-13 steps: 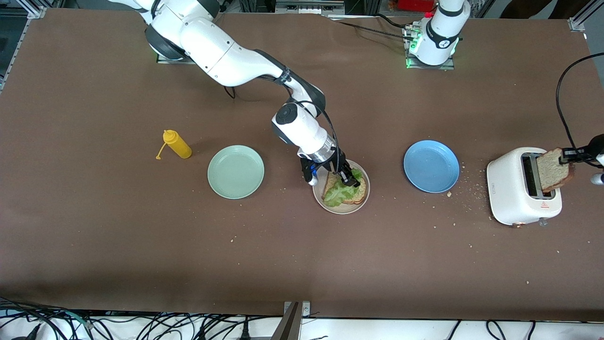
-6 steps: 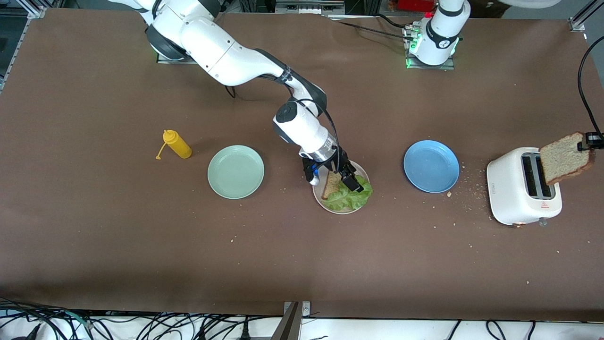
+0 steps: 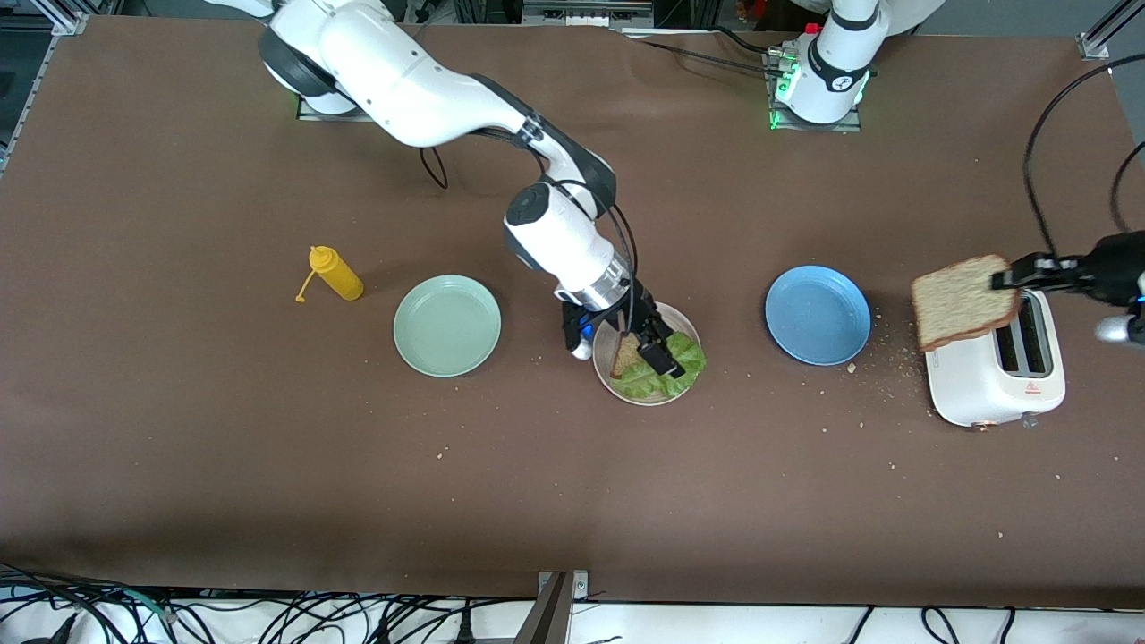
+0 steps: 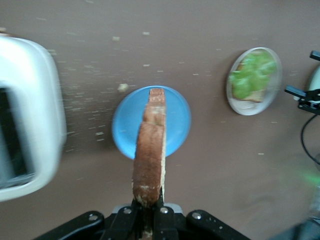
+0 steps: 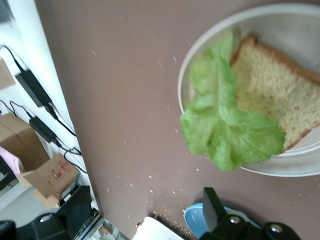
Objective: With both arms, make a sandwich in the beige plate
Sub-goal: 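Withdraw the right gripper while the left gripper carries bread to the plate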
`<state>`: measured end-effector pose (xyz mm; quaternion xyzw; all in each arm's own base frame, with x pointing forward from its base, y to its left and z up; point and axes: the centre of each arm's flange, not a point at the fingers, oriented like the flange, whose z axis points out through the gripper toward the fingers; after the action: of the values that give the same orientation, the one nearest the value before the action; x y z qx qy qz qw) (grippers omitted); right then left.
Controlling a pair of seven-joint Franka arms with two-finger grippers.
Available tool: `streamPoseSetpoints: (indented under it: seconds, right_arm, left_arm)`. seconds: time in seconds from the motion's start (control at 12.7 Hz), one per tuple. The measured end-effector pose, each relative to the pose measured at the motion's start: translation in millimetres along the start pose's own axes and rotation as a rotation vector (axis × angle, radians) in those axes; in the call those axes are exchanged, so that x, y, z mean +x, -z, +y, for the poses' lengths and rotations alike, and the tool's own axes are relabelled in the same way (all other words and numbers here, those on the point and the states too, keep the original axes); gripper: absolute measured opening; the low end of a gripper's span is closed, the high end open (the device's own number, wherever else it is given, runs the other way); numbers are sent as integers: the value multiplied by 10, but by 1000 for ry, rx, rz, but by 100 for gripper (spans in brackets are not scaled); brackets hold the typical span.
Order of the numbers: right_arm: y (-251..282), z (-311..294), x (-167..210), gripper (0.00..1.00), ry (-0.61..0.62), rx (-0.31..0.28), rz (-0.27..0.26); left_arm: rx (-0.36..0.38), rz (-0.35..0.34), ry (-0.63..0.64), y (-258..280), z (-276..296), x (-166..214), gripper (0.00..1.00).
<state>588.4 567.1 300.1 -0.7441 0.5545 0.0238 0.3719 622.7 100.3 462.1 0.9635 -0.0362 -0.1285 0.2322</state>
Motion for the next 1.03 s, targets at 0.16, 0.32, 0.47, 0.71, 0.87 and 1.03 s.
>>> streamPoseSetpoints:
  seconds: [0.16, 0.32, 0.47, 0.71, 0.87, 1.03]
  right_arm:
    - [477, -383, 248, 99, -1, -74, 83]
    - [920, -621, 487, 99, 41, -152, 132]
    - [1283, -768, 715, 99, 112, -230, 145]
    - [1873, -970, 1183, 99, 308, -366, 113]
    - [2331, -1037, 1657, 99, 492, -471, 85]
    - [2784, -1035, 2196, 99, 688, -580, 33]
  left_arm:
    - [-151, -56, -3, -596, 105, 347, 8]
    - [-322, -96, 4, -1184, 302, 664, 8]
    - [-394, -120, -7, -1713, 591, 915, 8]
    - [-438, -74, -14, -2130, 1152, 1156, 8]
    - [-416, -50, -21, -2293, 1446, 1221, 8]
    - [-397, -37, -32, -2403, 1649, 1245, 8]
